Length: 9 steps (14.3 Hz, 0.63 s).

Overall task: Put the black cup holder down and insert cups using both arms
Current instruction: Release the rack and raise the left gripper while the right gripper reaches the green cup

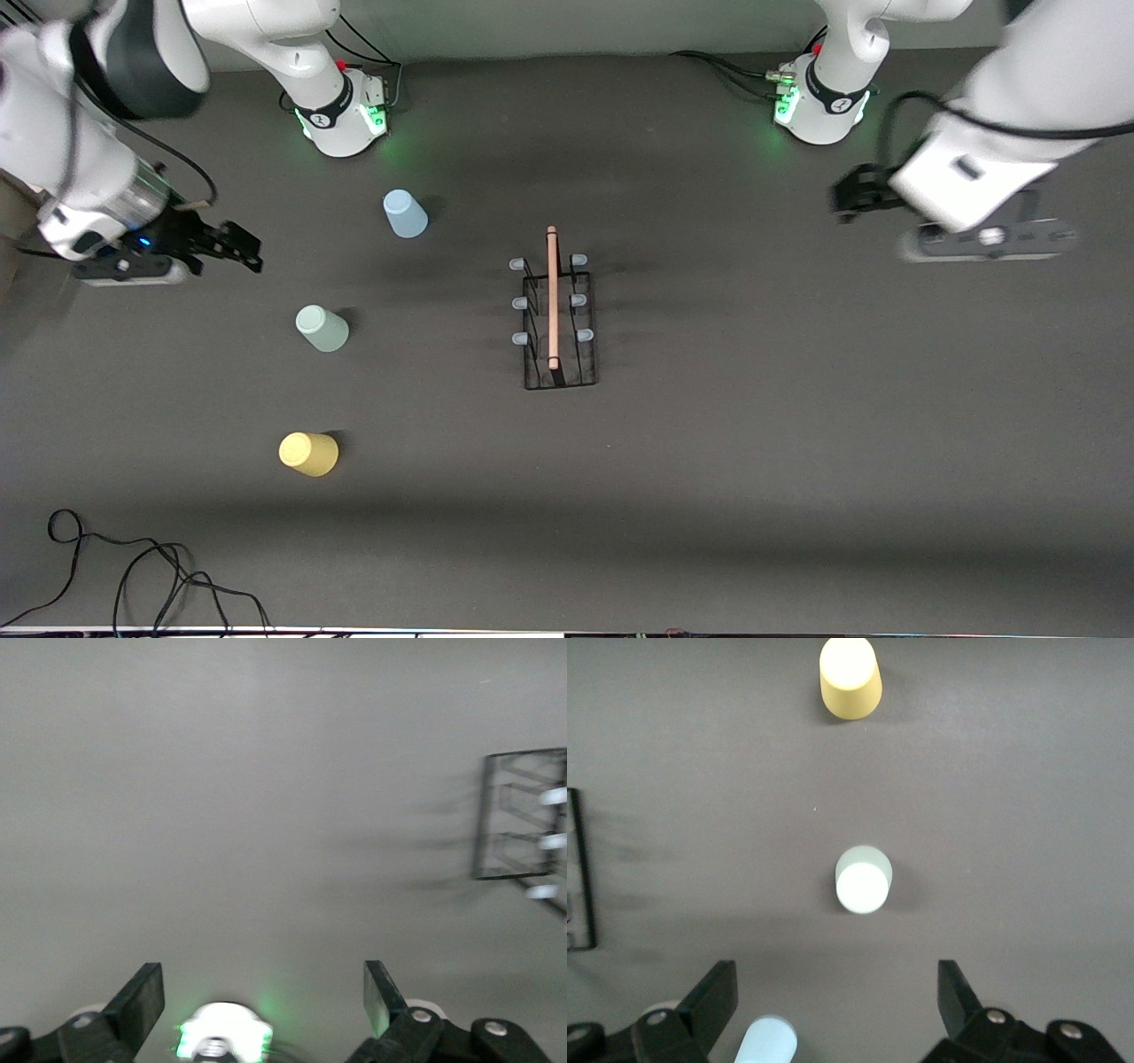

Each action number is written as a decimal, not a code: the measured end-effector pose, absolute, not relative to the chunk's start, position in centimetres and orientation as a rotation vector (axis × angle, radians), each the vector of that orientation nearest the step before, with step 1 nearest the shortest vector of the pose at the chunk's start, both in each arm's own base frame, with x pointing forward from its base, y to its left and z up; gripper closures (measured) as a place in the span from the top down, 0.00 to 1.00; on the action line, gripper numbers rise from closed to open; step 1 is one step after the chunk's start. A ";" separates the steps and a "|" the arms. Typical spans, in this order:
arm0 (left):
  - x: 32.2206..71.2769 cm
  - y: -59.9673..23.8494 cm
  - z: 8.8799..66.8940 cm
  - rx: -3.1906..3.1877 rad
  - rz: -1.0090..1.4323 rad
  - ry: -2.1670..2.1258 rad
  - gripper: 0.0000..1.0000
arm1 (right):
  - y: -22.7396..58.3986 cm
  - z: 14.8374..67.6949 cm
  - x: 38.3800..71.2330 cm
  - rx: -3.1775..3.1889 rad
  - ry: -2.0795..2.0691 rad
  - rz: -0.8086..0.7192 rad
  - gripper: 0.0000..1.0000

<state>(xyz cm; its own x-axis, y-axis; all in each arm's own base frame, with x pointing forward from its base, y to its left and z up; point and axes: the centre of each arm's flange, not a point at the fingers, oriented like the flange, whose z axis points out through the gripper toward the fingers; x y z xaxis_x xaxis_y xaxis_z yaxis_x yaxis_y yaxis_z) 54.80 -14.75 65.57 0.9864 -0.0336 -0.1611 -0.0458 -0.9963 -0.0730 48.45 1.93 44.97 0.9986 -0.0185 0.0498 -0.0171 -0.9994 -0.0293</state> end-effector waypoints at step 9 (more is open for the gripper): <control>55.1 -1.8 57.3 -3.081 0.202 0.138 0.98 | 1.1 28.0 50.1 -3.131 0.030 -0.139 1.00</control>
